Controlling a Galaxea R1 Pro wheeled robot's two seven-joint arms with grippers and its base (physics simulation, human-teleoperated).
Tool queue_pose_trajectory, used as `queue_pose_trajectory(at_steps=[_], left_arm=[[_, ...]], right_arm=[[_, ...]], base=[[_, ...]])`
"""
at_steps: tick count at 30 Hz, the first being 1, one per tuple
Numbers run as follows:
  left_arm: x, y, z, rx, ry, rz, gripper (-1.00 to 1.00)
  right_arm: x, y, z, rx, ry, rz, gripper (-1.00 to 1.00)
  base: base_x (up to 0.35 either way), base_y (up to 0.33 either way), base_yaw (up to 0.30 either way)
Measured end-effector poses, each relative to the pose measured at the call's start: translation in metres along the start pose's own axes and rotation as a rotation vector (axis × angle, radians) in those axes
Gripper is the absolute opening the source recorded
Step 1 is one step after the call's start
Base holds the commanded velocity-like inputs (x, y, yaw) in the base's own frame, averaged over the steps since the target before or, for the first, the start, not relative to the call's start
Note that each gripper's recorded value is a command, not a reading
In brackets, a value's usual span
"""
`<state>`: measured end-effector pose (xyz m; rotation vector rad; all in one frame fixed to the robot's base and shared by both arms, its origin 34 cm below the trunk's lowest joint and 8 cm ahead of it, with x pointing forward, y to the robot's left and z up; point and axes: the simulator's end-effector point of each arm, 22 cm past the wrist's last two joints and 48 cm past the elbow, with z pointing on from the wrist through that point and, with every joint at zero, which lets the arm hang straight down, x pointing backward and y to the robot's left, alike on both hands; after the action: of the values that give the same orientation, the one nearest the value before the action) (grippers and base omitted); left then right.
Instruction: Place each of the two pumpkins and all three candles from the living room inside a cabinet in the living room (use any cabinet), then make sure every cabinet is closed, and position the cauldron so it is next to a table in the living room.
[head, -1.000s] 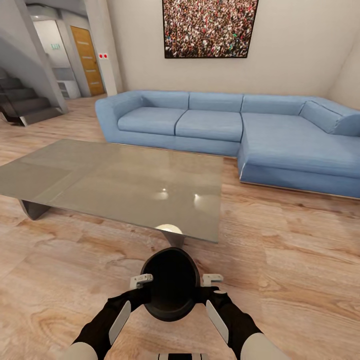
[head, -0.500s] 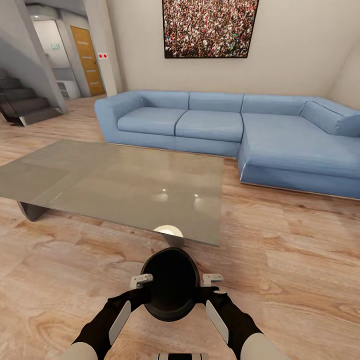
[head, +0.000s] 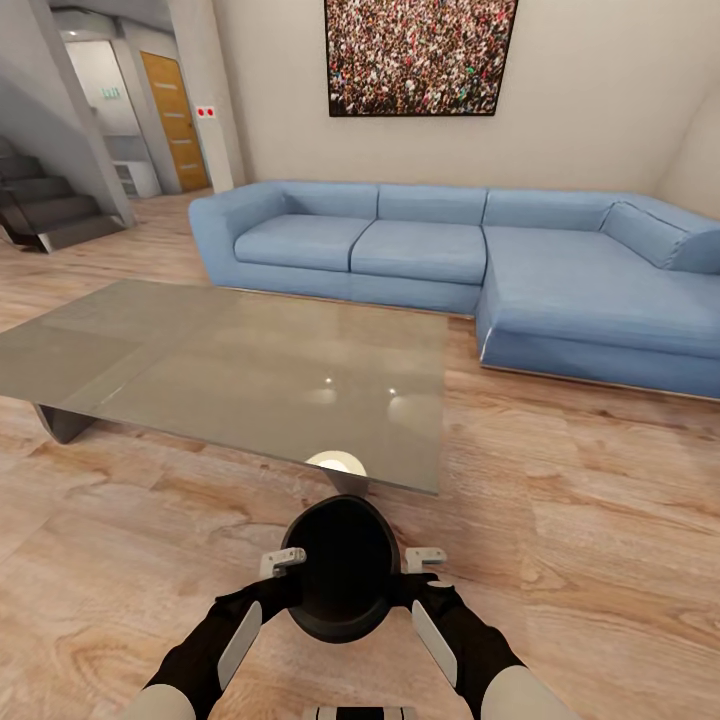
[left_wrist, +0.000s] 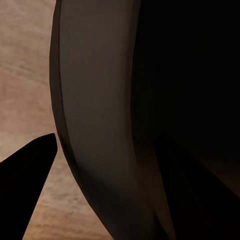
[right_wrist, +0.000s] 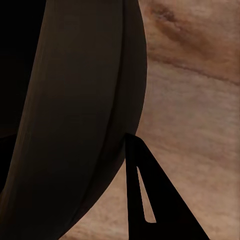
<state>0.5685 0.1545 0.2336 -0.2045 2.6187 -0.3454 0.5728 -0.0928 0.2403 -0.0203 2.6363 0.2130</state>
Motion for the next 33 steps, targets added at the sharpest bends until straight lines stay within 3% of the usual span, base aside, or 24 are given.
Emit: queue_pose_trajectory(at_steps=[13, 33], left_arm=[[0.015, 0.005, 0.010, -0.007, 0.032, -0.007, -1.00], [0.015, 0.005, 0.010, -0.006, 0.030, -0.007, -1.00]], right_arm=[[0.016, -0.002, 0.010, 0.001, 0.033, 0.005, -1.00], [0.015, -0.002, 0.010, 0.001, 0.031, 0.004, -1.00]], base=[[0.000, 0.000, 0.000], [0.032, 0.000, 0.000]])
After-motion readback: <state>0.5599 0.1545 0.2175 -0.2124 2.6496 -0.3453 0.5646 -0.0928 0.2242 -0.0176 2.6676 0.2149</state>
